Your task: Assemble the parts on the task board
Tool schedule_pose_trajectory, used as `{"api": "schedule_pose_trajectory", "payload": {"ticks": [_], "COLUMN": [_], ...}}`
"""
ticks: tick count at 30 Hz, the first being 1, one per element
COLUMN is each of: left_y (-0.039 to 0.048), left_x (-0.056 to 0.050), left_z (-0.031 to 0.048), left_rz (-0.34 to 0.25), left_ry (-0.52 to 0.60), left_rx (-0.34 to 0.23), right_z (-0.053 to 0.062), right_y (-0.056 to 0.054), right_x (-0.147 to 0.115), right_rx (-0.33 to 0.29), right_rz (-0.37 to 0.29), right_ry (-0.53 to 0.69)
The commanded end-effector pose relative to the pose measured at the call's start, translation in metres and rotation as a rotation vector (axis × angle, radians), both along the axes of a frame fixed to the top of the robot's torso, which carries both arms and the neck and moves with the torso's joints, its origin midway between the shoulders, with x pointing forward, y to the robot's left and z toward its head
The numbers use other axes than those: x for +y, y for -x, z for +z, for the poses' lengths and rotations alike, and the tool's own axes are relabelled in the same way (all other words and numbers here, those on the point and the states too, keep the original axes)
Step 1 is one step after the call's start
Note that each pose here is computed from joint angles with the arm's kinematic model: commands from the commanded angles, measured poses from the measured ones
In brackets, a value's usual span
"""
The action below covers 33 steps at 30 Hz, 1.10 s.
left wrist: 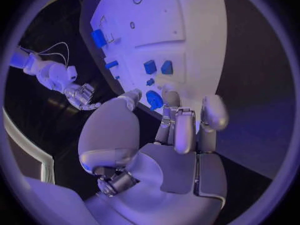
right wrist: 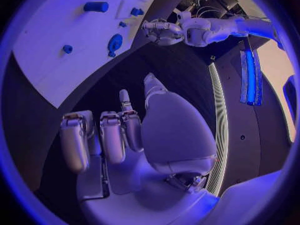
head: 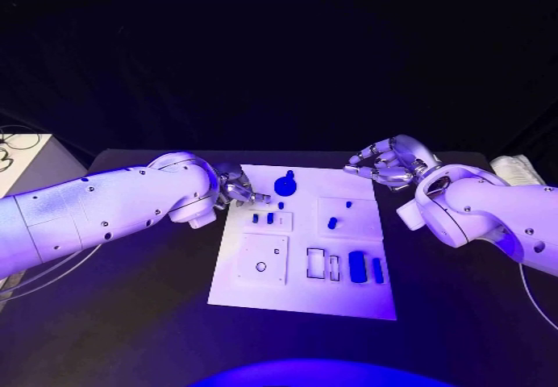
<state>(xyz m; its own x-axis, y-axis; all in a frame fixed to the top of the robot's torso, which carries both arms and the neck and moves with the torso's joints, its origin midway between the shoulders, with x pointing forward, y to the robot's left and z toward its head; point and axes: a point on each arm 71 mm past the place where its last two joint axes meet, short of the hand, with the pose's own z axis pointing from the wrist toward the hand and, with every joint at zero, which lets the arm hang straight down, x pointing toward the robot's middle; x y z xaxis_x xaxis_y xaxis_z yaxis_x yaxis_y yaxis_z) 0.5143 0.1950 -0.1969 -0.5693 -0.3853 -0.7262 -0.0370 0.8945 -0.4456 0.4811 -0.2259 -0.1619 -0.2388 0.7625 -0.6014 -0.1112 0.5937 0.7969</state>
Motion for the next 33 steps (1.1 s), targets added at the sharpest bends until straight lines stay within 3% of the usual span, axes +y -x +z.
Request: {"api": "schedule_pose_trajectory", "payload": {"ticks": [1,5,10,15,19,24,33], "left_y": [-0.0019,-0.0022,0.0030,0.0075,0.0079,0.0052,0.0026], "left_x": [-0.008,-0.012,-0.020,-0.033,-0.042,-0.048,-0.056], "left_z": [0.0101,0.0156,0.0142,0.0074,0.0007,-0.0049,-0.0153], "left_rz": [0.008,-0.062,-0.192,-0.313,-0.362,-0.376,-0.401], "left_ry": [0.234,0.285,0.251,0.160,0.100,0.055,-0.043], "left_rx": [-0.081,-0.222,-0.417,-0.508,-0.535,-0.531,-0.436], "right_z": [0.000,0.000,0.000,0.000,0.000,0.000,0.000], "right_y": [0.000,0.000,-0.001,-0.001,-0.001,-0.001,-0.001], "right_x": [0.001,0.000,-0.001,-0.002,-0.002,-0.001,0.000], "right_rx": [-0.010,-0.011,-0.013,-0.014,-0.014,-0.013,-0.013], "right_rz": [0.019,0.016,0.011,0.009,0.010,0.012,0.015], "right_ry": [0.003,0.004,0.005,0.006,0.006,0.006,0.007]}}
